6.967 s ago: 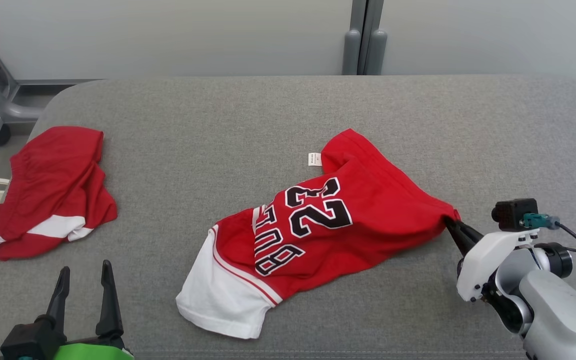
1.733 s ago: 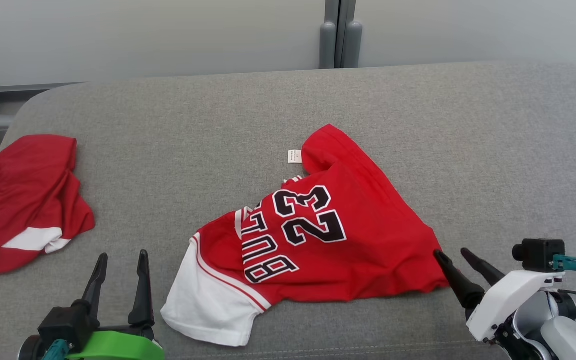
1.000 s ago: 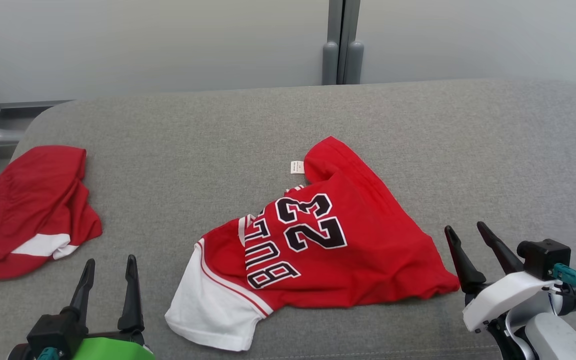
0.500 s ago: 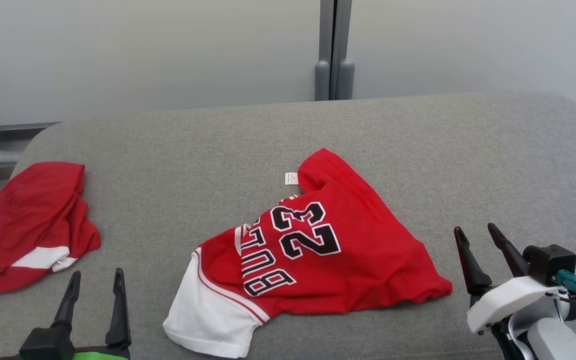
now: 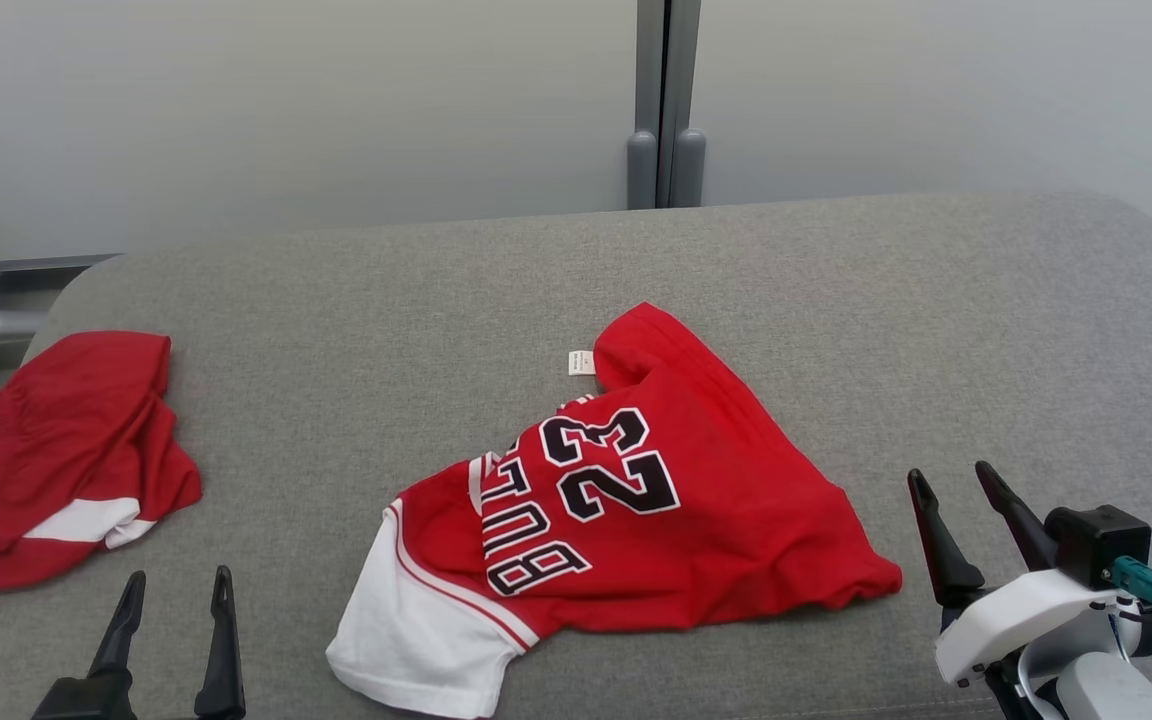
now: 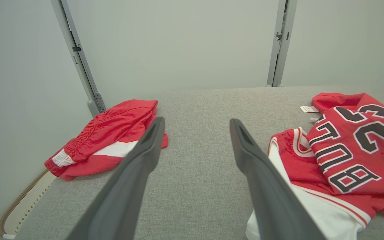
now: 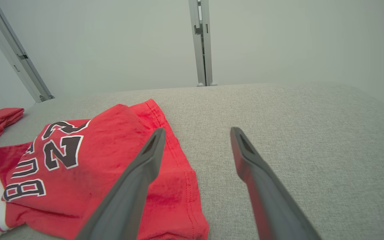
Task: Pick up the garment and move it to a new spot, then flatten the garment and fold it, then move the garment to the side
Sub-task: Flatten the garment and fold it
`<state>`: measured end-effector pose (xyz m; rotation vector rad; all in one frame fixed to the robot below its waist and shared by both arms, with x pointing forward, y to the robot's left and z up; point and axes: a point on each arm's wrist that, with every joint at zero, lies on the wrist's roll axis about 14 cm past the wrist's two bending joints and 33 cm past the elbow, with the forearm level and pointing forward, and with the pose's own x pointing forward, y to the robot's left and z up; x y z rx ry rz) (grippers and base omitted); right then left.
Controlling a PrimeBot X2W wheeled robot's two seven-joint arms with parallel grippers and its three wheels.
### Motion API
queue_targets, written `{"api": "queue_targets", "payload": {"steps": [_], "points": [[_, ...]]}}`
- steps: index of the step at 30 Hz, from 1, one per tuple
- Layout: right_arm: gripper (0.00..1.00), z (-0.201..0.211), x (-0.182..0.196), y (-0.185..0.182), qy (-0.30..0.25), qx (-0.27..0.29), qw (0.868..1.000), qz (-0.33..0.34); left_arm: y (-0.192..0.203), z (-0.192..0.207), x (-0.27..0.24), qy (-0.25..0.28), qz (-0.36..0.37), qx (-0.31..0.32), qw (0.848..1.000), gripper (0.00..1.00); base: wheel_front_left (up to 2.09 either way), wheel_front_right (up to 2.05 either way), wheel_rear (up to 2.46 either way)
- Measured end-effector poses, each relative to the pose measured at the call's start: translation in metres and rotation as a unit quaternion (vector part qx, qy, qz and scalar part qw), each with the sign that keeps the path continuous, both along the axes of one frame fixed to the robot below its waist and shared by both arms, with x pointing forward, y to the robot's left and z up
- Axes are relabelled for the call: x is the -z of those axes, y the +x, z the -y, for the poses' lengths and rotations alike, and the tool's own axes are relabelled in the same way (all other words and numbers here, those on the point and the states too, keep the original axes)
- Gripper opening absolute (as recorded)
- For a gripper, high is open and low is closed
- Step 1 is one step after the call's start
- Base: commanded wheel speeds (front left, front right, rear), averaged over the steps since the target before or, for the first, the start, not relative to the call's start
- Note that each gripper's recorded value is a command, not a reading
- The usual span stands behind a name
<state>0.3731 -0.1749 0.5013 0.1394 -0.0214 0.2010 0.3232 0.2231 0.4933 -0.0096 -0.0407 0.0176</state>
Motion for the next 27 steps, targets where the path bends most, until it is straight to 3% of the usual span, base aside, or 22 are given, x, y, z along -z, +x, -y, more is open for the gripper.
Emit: {"api": "queue_targets", "payload": {"steps": [15, 27], "points": [[1.00, -0.002, 0.010, 0.000, -0.015, -0.005, 1.000, -0.020, -0.001, -0.001, 0.000, -0.002, 0.000, -0.006, 1.000, 1.00, 0.00, 0.00, 0.00], [1.00, -0.020, -0.004, -0.001, 0.016, -0.034, 0.999, 0.000, 0.000, -0.003, -0.003, -0.012, 0.007, -0.012, 1.000, 1.00, 0.00, 0.00, 0.00]]}}
